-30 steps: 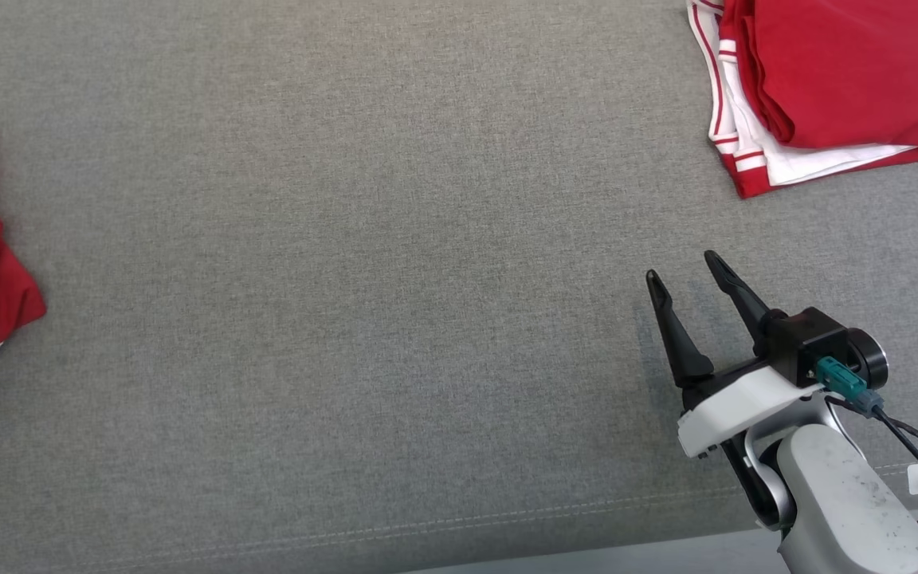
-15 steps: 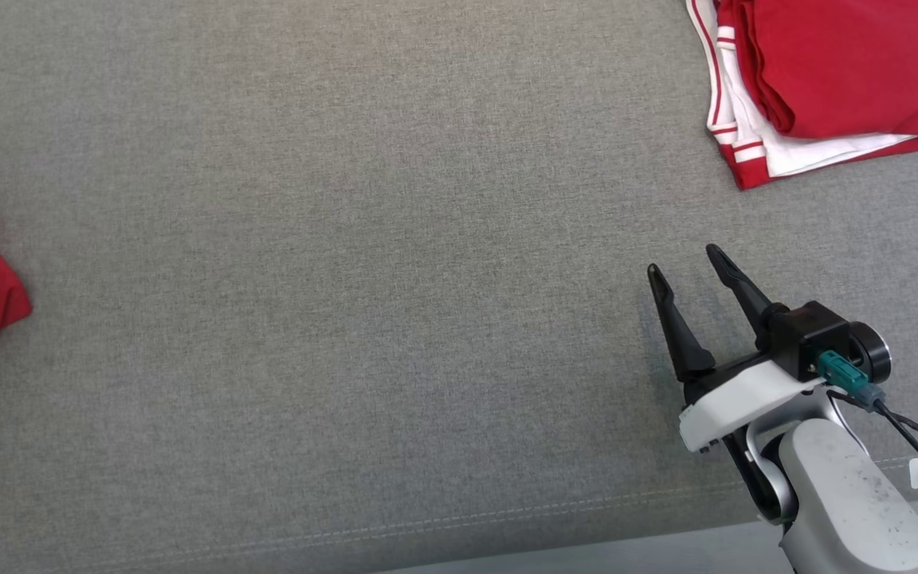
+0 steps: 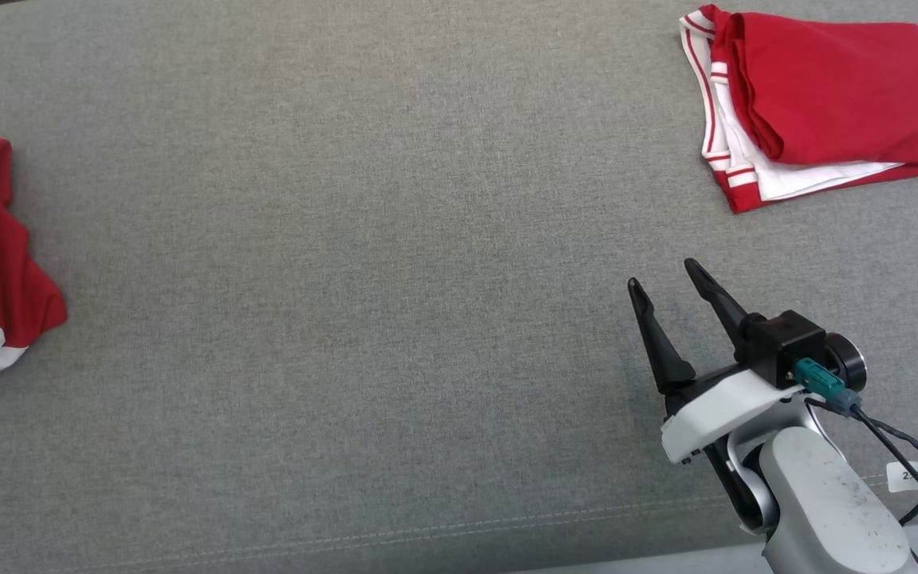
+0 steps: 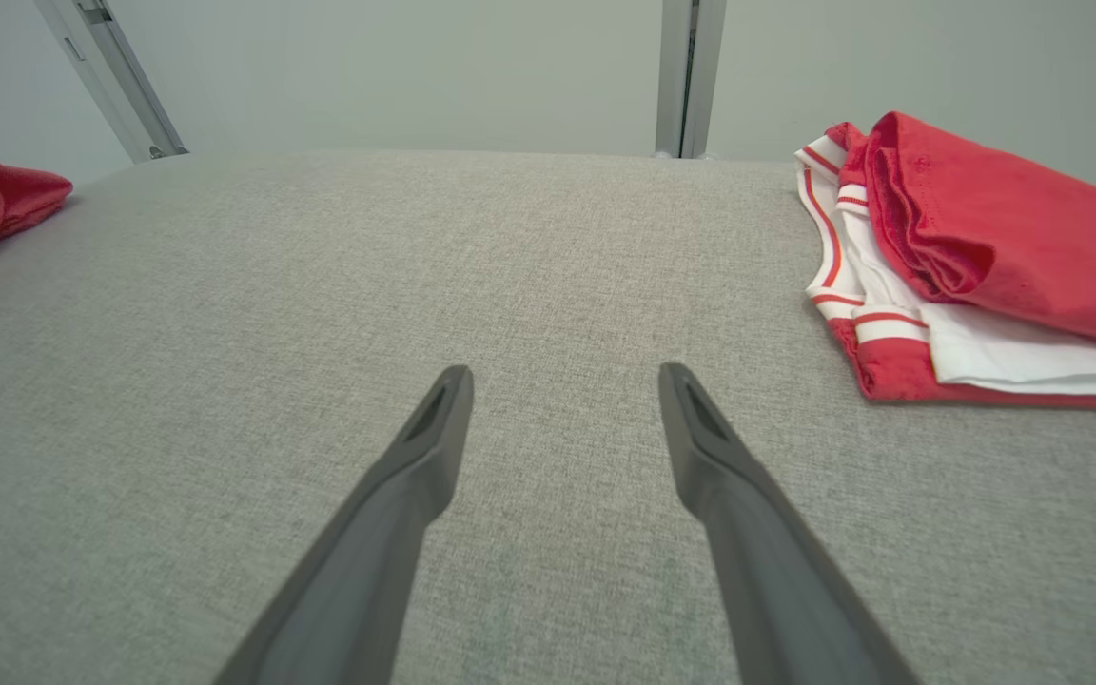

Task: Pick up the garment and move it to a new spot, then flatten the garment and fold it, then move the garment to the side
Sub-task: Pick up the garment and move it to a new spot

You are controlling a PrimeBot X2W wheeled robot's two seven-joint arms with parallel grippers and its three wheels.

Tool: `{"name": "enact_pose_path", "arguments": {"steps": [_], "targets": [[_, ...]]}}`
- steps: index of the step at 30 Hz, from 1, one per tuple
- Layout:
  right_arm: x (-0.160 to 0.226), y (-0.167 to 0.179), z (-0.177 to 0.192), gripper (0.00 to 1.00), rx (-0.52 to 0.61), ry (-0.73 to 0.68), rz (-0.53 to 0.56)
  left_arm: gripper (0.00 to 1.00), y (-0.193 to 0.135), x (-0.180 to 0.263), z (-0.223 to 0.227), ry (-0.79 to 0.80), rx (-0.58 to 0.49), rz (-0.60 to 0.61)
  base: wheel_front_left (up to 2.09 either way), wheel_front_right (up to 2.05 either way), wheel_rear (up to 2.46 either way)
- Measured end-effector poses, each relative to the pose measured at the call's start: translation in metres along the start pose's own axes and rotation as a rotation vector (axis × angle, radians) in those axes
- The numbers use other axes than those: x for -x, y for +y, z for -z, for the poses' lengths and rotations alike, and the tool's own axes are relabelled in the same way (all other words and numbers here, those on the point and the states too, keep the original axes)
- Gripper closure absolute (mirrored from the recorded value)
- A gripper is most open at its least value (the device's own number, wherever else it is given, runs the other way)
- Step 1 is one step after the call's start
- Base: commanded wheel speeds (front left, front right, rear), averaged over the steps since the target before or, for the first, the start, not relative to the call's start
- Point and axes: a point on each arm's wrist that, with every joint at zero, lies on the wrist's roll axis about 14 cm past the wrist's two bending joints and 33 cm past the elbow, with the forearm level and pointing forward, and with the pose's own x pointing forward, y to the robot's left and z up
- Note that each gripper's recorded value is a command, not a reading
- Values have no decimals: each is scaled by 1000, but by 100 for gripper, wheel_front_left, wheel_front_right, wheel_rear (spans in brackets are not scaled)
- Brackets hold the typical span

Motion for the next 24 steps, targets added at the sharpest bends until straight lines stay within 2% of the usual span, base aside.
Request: {"name": "enact_pose_path", "arguments": {"steps": [3,14,24], "targets": [[2,3,-5,0,-4,-13,-3,100,-12,5,-23,-67,-39,40,0,0,0],[13,10,-25,0,-35,-66,13,100,-101,32,-94,-268,-190,292,0,0,0],[28,2,-42,0,-65,-118,68,100,-213,73,-128,-381,-303,600,0,0,0]]}}
